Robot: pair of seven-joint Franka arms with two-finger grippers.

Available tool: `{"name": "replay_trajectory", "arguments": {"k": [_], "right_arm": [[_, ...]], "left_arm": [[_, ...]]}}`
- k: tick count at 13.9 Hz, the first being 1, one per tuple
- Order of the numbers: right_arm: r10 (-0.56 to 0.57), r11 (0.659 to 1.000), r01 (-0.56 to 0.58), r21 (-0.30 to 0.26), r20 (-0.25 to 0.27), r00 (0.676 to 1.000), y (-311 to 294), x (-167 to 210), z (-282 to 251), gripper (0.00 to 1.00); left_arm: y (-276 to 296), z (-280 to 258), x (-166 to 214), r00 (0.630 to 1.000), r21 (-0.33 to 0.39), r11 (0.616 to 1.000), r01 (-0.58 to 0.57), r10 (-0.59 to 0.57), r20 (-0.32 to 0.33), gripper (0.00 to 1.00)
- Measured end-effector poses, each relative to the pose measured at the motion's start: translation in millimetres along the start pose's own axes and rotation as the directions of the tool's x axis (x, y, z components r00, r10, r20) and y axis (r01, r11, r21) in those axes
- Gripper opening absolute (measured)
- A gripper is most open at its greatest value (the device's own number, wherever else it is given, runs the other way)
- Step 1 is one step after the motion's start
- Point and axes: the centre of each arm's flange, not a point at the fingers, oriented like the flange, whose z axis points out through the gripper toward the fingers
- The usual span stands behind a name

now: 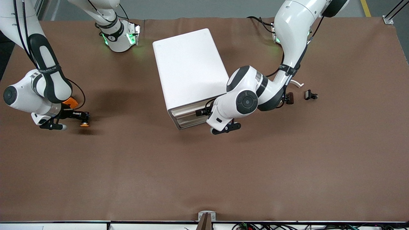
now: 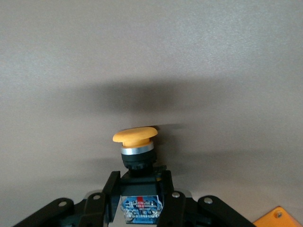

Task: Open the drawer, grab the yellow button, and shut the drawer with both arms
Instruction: 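Push the drawer shut with the left gripper while the right gripper lowers the button, then release the button beside the orange block and withdraw both grippers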

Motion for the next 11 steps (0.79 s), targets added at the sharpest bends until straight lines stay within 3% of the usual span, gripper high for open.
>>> {"name": "replay_trajectory", "arguments": {"k": [2,3,5,8,11], "right_arm": [[-0.003,1.0,0.003,0.001,0.001,1.0,-1.8,0.3,0.6,0.4],[-0.003,1.0,0.003,0.001,0.002,1.0,-1.9,0.1,1.2,0.45],[-0.005,1.0,0.005,0.003,0.007,1.0,-2.8,-0.1,1.8,0.64],[-0.025,0.999,0.023,0.032,0.058,0.998,-13.9,4.6,-7.9,0.96],[-0.058,0.998,0.056,0.041,0.042,0.997,-44.7,18.7,-45.1,1.0]], "left_arm": [[0.5,3.2,-3.2,1.0,0.007,1.0,-0.002,0.002,0.013,1.0],[0.3,6.5,-4.9,1.0,0.012,1.0,-0.003,0.002,0.022,1.0],[-0.5,10.5,-4.5,1.0,0.016,1.0,0.0,0.0,0.028,1.0],[-0.4,11.9,-4.5,1.0,0.016,1.0,0.0,-0.001,0.03,1.0],[-0.1,11.0,-4.3,1.0,0.014,1.0,0.0,-0.001,0.029,1.0]]}}
